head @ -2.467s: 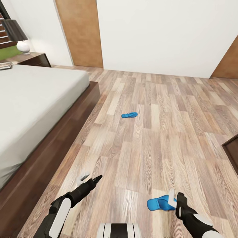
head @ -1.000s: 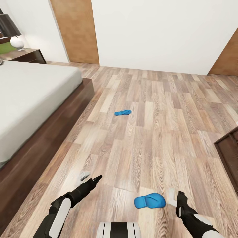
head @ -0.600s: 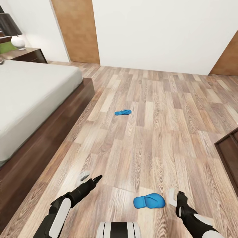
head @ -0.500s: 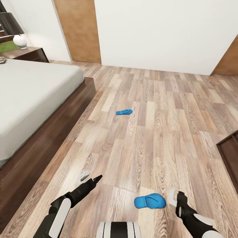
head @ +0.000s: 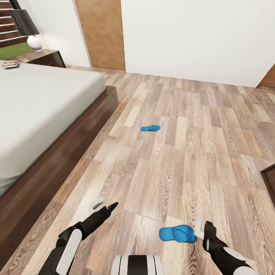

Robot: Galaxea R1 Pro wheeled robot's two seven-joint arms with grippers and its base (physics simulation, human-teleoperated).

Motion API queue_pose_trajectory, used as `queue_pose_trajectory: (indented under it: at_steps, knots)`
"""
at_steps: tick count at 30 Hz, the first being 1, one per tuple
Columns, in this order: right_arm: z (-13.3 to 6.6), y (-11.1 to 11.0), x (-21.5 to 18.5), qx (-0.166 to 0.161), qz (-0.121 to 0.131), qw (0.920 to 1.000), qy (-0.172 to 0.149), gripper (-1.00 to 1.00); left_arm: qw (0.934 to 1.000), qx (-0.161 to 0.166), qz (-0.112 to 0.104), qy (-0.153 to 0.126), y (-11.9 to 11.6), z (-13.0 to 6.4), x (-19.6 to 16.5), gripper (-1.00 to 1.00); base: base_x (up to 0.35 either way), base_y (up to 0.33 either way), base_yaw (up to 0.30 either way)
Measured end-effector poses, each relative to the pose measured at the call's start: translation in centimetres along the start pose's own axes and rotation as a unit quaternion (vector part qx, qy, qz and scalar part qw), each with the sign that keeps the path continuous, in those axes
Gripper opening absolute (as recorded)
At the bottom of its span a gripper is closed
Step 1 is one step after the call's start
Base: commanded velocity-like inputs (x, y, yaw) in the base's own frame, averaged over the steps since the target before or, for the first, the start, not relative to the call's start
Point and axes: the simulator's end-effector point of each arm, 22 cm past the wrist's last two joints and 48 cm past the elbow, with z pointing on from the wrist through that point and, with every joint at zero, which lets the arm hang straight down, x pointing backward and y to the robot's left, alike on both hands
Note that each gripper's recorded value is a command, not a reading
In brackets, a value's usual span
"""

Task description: In the bedroom, move the book from the bed onto either nightstand, and place the two sandals side by side next to the bed.

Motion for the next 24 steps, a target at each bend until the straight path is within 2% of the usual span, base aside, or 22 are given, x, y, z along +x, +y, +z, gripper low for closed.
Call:
queue_pose_trajectory:
  at_steps: [19,21,24]
  knots:
    - [-0.1,0.5,-0.7,-0.009,-0.001,0.9999,-0.009,1.0,1.0,0.0,-0.001,0.001,0.0,0.0,0.1,1.0,0.0,0.0,0.003]
    - [-0.1,0.9,-0.8,-0.019,0.0,0.9998,-0.01,1.0,1.0,0.0,-0.001,0.001,0.0,0.0,0.1,1.0,0.0,0.0,0.0]
    - [-0.2,2.6,-0.8,-0.058,-0.001,0.9983,-0.01,1.0,1.0,0.0,-0.001,0.001,0.0,0.0,0.0,1.0,0.0,0.0,0.0]
